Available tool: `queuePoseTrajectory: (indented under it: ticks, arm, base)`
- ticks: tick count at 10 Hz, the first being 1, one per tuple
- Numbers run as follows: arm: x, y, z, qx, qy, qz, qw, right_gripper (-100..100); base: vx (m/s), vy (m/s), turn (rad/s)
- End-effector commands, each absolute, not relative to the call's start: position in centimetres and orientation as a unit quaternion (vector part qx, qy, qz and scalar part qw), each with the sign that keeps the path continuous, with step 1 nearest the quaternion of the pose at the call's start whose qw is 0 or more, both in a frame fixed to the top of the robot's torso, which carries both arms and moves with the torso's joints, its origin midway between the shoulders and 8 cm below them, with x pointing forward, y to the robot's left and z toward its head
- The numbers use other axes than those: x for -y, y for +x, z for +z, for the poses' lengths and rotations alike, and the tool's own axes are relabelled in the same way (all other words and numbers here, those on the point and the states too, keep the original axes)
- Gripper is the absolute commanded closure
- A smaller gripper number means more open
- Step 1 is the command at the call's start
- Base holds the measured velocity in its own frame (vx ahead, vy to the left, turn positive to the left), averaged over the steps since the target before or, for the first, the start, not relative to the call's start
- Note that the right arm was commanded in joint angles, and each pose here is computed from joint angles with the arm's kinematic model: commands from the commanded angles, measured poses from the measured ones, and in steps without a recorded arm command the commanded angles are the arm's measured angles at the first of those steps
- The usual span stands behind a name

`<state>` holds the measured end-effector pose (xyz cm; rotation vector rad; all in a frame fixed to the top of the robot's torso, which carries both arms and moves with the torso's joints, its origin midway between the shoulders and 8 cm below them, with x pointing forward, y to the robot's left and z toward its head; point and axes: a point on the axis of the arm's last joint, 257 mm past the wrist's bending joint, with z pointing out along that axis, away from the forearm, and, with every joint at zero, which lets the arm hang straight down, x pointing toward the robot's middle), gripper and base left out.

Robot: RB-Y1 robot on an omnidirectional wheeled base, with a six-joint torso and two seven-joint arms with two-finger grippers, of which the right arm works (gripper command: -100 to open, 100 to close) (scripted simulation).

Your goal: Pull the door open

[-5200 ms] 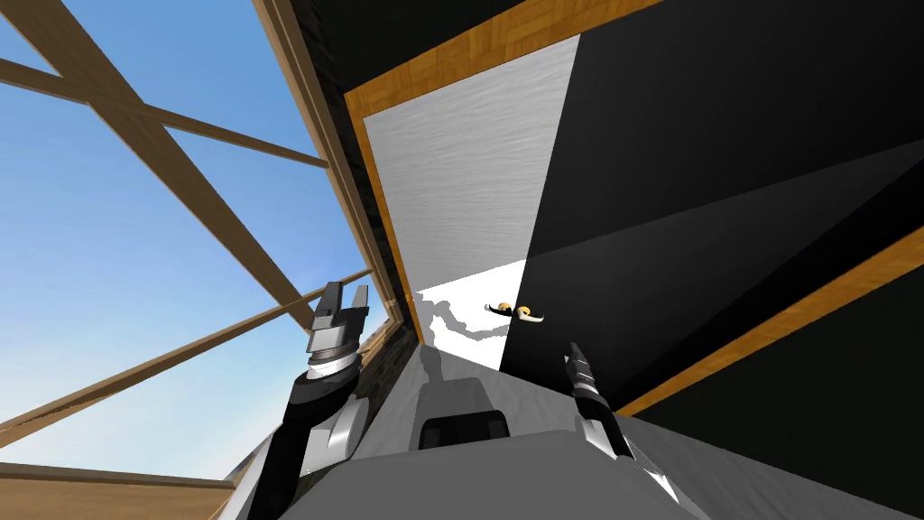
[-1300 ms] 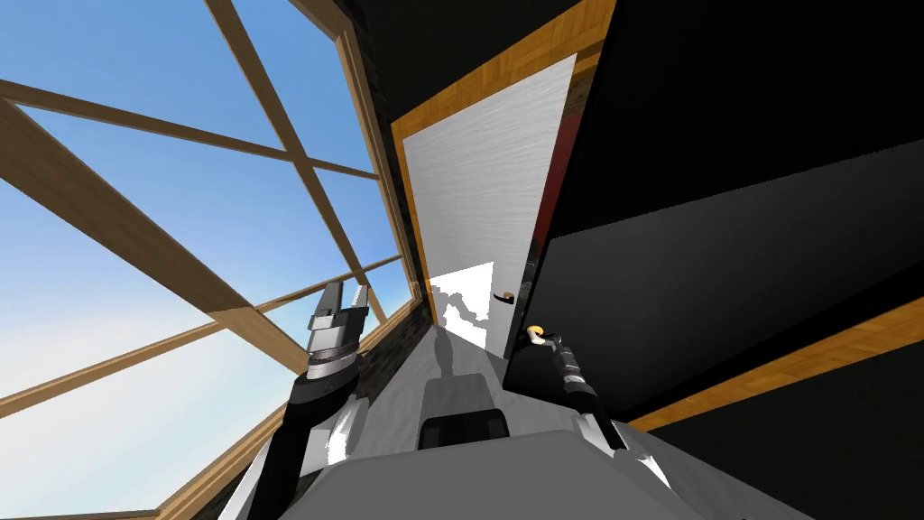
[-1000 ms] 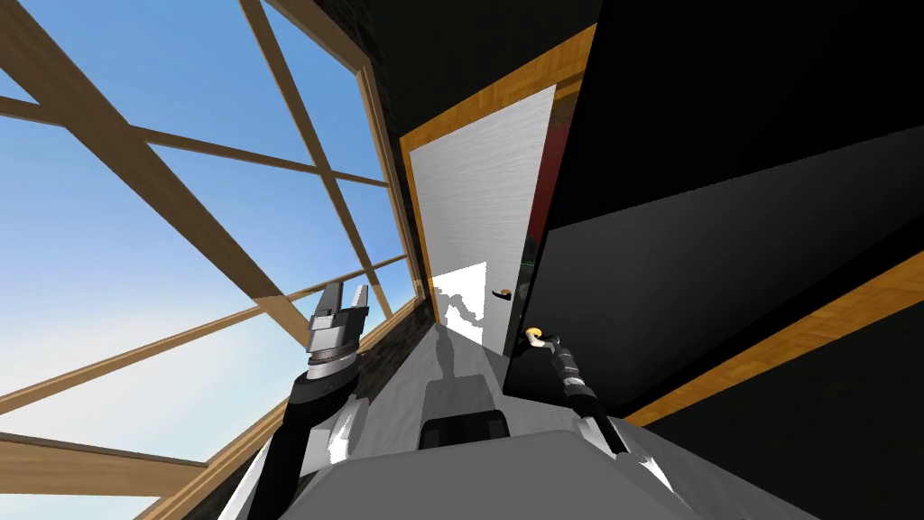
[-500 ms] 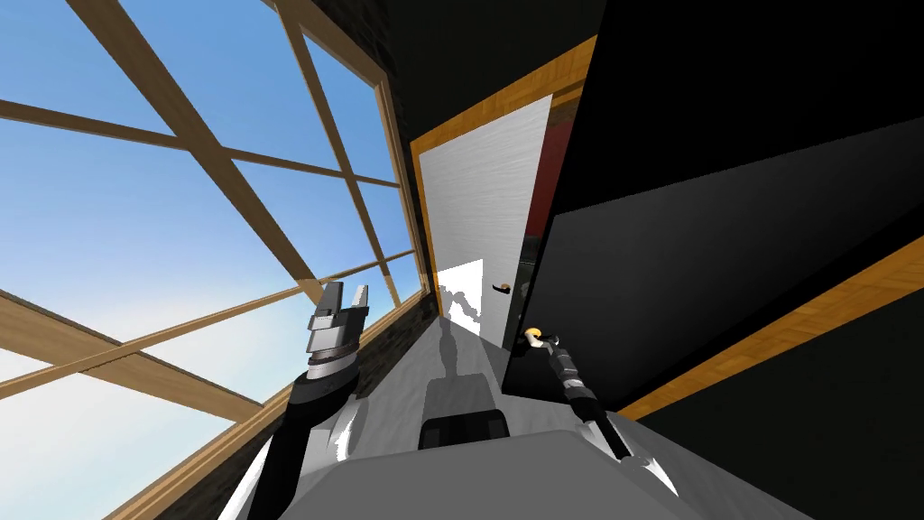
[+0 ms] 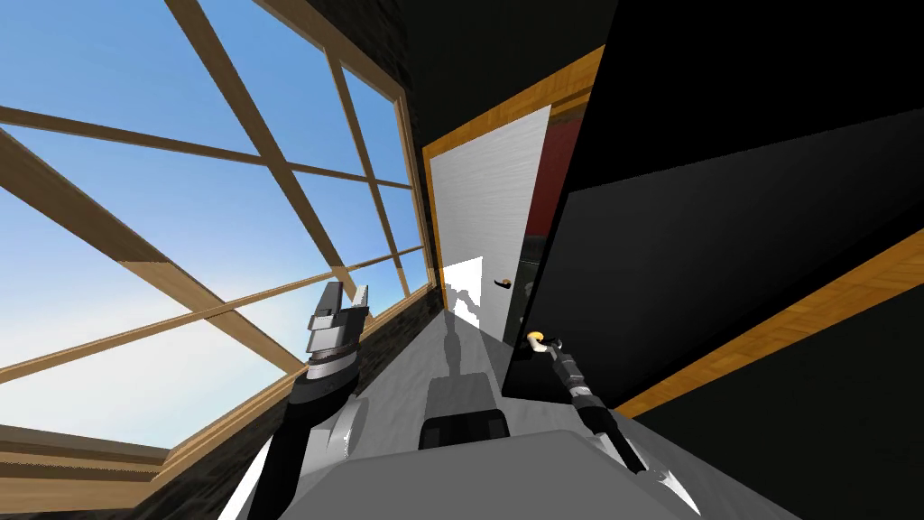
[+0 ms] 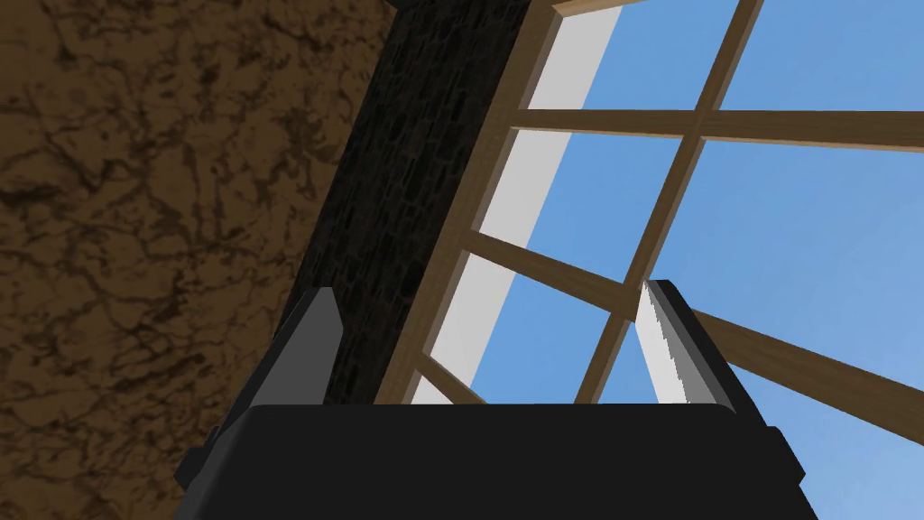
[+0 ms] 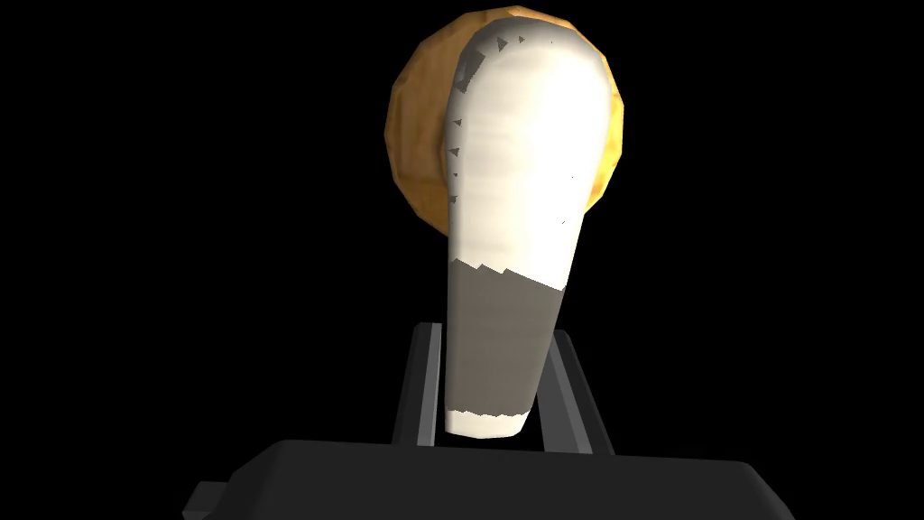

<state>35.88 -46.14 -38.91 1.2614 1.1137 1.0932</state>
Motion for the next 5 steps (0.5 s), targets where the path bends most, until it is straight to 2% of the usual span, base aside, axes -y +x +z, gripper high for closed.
queuePoseTrajectory:
  ticks: [1, 3, 4, 5]
  arm:
    - [45.0, 35.1, -39.1, -0.474, 0.524, 0.471, 0.528, 100]
    - [44.8, 34.6, -39.1, -0.479, 0.52, 0.477, 0.522, 100]
    - [44.5, 34.0, -39.1, -0.483, 0.516, 0.483, 0.517, 100]
    - [45.6, 34.0, -39.1, -0.481, 0.521, 0.472, 0.524, 100]
  base:
    - [-0.222, -0.024, 0.143]
    - [-0.186, -0.039, 0.086]
    - [-0.195, -0.042, 0.165]
    - [-0.099, -0.032, 0.025]
